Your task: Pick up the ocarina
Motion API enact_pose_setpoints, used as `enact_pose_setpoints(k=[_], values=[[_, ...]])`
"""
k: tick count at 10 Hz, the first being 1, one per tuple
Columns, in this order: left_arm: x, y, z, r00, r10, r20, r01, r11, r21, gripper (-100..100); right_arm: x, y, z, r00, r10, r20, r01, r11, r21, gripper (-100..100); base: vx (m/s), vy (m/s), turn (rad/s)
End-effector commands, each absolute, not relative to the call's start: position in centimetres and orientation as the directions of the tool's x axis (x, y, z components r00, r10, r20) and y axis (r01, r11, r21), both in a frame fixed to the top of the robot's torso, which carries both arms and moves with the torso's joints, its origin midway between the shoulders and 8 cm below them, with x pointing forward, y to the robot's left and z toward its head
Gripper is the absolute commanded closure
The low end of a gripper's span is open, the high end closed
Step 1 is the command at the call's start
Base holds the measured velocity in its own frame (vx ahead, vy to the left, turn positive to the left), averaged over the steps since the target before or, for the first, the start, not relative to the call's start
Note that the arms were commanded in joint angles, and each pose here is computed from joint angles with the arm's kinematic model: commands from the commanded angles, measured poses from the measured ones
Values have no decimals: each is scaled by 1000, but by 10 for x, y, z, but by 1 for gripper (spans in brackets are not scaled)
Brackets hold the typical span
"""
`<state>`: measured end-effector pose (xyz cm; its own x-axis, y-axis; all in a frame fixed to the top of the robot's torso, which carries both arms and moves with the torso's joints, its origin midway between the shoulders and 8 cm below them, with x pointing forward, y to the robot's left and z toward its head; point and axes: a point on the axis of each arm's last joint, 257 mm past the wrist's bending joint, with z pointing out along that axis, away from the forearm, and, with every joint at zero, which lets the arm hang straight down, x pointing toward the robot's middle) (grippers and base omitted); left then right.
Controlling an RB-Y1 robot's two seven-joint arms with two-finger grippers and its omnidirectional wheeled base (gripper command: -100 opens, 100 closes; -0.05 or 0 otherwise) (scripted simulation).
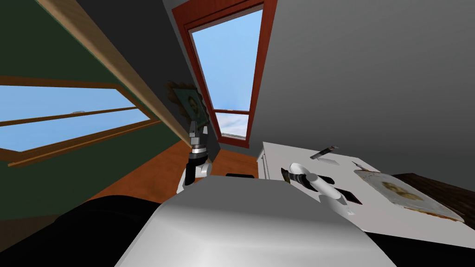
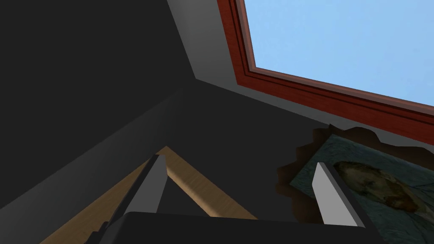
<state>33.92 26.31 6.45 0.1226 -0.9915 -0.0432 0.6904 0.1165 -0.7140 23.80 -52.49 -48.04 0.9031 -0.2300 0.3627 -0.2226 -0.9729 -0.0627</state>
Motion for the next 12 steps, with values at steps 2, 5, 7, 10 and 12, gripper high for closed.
enact_pose_setpoints(k=[2,5,7,10,12], values=[[339,263,64,123,-992,-43,690,116,-714,0,231,-519,-486,901,-268,340,-250,-963,-97,-100,49,-11,-73],[339,263,64,122,-992,-43,690,116,-714,0,237,-525,-489,905,-253,341,-237,-968,-88,-100,21,9,-84],[339,263,64,122,-992,-43,690,116,-714,0,241,-527,-490,910,-235,343,-220,-972,-81,-100,41,30,-101],[339,263,64,122,-992,-43,690,116,-714,0,248,-528,-494,916,-209,343,-194,-978,-76,-100,29,23,-101],[339,263,65,122,-992,-43,690,116,-714,0,256,-525,-499,920,-192,341,-174,-981,-83,-100,34,24,-122]])
